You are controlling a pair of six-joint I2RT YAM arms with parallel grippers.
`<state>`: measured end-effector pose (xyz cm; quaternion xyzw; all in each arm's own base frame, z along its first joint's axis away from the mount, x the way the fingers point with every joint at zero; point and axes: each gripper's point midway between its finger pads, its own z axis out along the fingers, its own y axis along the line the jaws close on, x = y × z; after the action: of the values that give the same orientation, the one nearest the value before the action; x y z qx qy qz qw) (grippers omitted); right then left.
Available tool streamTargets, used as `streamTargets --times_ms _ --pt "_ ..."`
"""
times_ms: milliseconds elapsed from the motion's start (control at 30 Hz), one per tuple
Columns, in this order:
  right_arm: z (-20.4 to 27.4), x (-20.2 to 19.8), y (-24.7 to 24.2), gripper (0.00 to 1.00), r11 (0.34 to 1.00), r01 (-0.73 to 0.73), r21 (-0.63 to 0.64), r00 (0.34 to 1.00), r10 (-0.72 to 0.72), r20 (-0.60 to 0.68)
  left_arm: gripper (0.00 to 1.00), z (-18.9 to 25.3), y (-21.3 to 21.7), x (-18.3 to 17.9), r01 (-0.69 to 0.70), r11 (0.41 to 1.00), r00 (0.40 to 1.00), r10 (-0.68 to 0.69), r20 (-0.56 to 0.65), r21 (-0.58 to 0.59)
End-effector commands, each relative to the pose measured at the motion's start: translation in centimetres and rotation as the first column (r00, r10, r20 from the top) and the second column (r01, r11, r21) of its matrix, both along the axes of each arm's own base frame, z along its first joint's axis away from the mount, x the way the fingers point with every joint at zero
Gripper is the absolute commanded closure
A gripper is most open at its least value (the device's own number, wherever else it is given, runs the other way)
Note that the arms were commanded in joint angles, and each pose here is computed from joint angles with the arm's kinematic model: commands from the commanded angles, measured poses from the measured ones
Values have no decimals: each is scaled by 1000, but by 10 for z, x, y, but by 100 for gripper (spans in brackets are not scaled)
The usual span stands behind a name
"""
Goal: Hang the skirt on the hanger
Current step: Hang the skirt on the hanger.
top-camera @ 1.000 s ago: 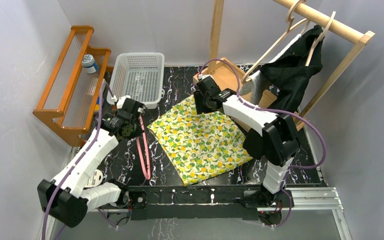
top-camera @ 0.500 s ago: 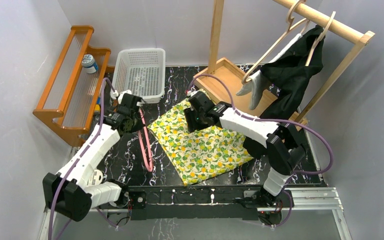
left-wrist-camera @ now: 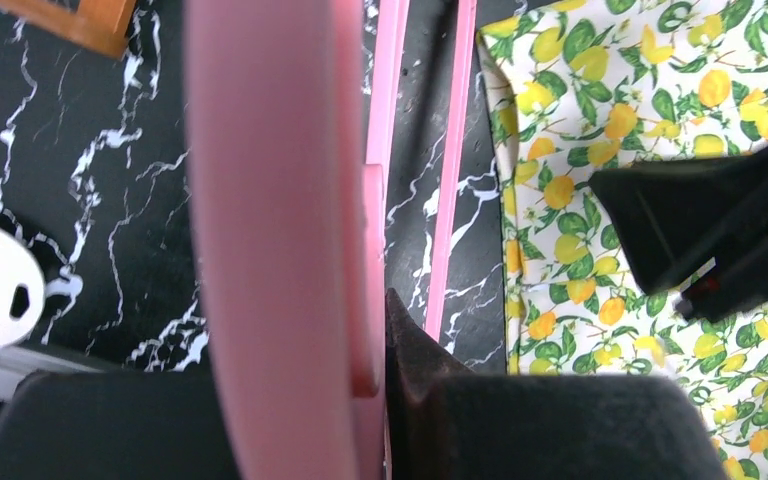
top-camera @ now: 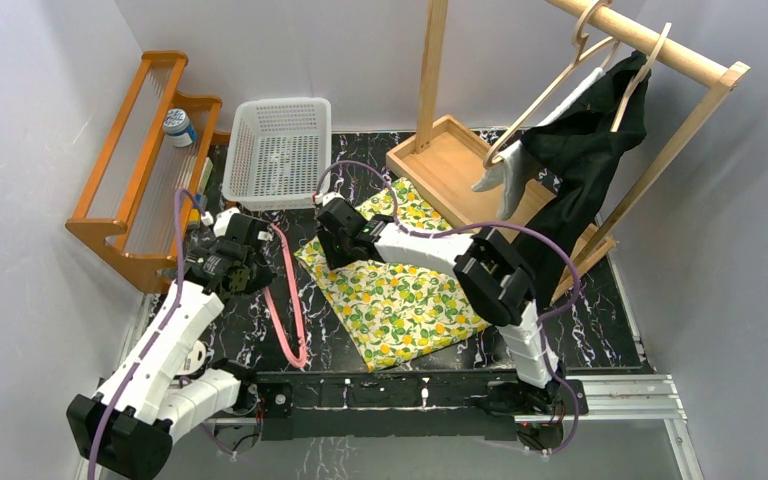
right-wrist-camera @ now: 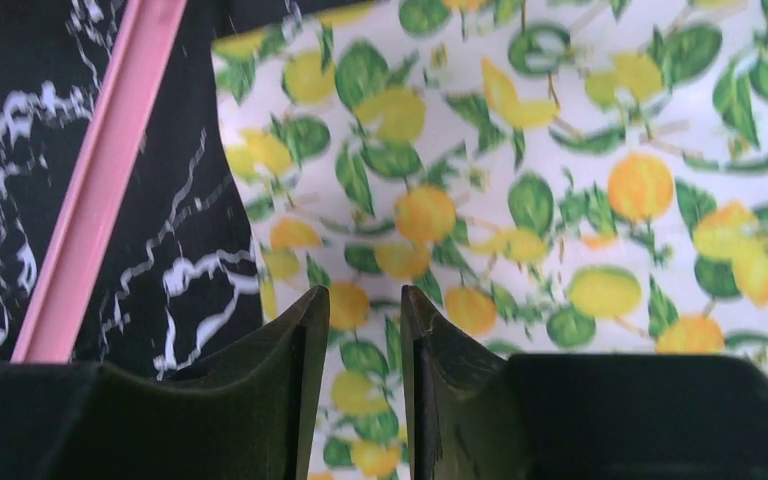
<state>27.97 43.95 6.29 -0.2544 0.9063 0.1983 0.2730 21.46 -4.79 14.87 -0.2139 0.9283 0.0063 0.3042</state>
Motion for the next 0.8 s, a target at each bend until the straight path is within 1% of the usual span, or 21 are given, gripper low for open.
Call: streamTargets --times_ms 0,100,200,333,467,500,600,700,767 --pt "25 37 34 60 996 46 79 989 -57 139 100 3 20 -40 -91 995 991 94 -100 37" --pt "20 49 42 59 996 52 67 983 -63 175 100 10 20 -45 -69 997 994 71 -87 30" --pt "6 50 48 57 999 25 38 987 -31 161 100 15 22 -47 -59 997 994 63 -94 43" --pt "-21 27 53 57 997 -69 -22 993 71 89 100 19 22 -47 -40 998 994 45 -101 48" --pt "-32 -6 59 57 985 -161 -64 983 166 81 100 18 20 -47 -30 999 994 34 -100 40" --pt "-34 -12 61 56 982 -173 -74 980 179 85 100 18 19 -46 -29 999 994 33 -100 39" --pt "-45 -16 60 47 980 -161 -116 980 173 102 100 17 19 -46 -30 999 994 34 -101 37" --pt "-51 -5 62 43 981 -127 -148 981 147 127 100 19 20 -47 -35 999 994 39 -98 42" --pt "-53 3 64 42 981 -113 -160 980 136 144 100 21 24 -48 -43 998 994 48 -96 55"
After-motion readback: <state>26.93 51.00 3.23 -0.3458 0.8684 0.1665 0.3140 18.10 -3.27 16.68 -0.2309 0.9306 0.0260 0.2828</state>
